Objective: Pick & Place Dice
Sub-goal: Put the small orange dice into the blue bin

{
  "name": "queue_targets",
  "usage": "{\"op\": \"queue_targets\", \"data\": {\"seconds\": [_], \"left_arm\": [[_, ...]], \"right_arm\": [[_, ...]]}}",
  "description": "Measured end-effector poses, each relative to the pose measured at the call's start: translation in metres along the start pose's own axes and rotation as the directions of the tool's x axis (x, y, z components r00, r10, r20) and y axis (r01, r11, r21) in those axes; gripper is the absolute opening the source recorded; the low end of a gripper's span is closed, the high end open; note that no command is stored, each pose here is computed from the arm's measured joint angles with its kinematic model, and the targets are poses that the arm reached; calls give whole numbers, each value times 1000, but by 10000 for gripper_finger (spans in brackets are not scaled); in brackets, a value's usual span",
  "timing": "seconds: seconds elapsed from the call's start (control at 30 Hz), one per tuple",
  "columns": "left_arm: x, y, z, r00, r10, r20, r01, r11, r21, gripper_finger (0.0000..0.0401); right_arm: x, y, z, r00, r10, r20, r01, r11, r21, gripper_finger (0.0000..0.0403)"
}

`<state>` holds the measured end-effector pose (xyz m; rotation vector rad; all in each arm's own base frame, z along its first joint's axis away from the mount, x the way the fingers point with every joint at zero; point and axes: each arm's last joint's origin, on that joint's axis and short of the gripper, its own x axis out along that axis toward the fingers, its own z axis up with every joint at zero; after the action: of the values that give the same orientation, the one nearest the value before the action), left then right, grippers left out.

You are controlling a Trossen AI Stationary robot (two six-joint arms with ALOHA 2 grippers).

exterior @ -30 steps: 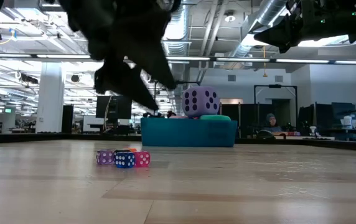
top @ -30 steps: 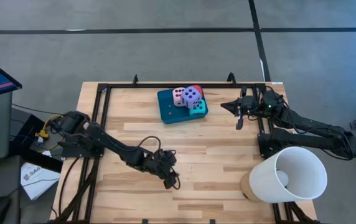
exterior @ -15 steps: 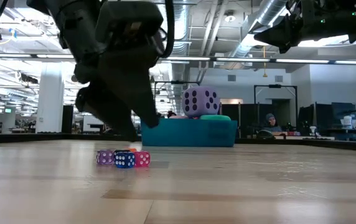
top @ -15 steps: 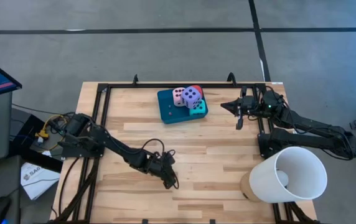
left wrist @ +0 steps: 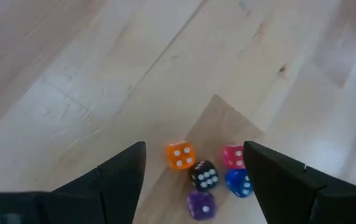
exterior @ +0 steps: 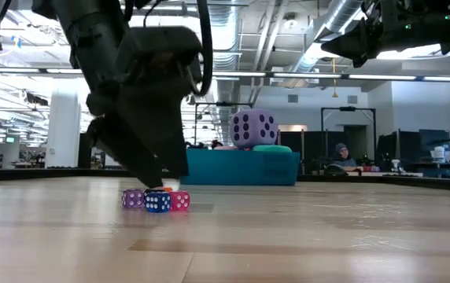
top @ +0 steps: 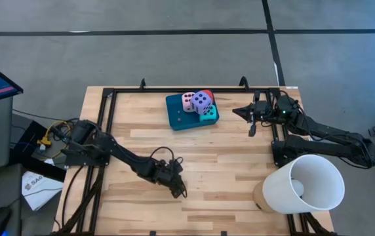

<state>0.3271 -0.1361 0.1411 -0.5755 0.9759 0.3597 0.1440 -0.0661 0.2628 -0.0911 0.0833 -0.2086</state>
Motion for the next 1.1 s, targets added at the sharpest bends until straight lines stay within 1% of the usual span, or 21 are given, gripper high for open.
{"op": "queue_targets", "data": {"seconds": [0.17, 0.47, 0.57, 0.83, 0.93, 1.1], "left_arm": [[13, -1, -3, 1000, -5, -2, 5, 1000, -13, 260], [13, 0, -4, 1000, 9, -11, -9, 1000, -13, 254], [13, 0, -5, 1000, 11, -14, -11, 1000, -13, 235], [14, 2, -6, 999, 27, -22, -27, 1000, -8, 168], [14, 3, -6, 999, 31, -24, -31, 999, -7, 152], [14, 3, -6, 999, 33, -25, -33, 999, -7, 138]], "right_arm": [[0, 0, 0, 1000, 0, 0, 0, 1000, 0, 0], [0, 0, 0, 1000, 1, -1, -1, 1000, 0, 0], [0, 0, 0, 1000, 0, -1, 0, 1000, 0, 0], [0, 0, 0, 1000, 1, -1, -1, 1000, 0, 0], [0, 0, 0, 1000, 1, -1, -1, 1000, 0, 0], [0, 0, 0, 1000, 1, 0, -1, 1000, 12, 0]]}}
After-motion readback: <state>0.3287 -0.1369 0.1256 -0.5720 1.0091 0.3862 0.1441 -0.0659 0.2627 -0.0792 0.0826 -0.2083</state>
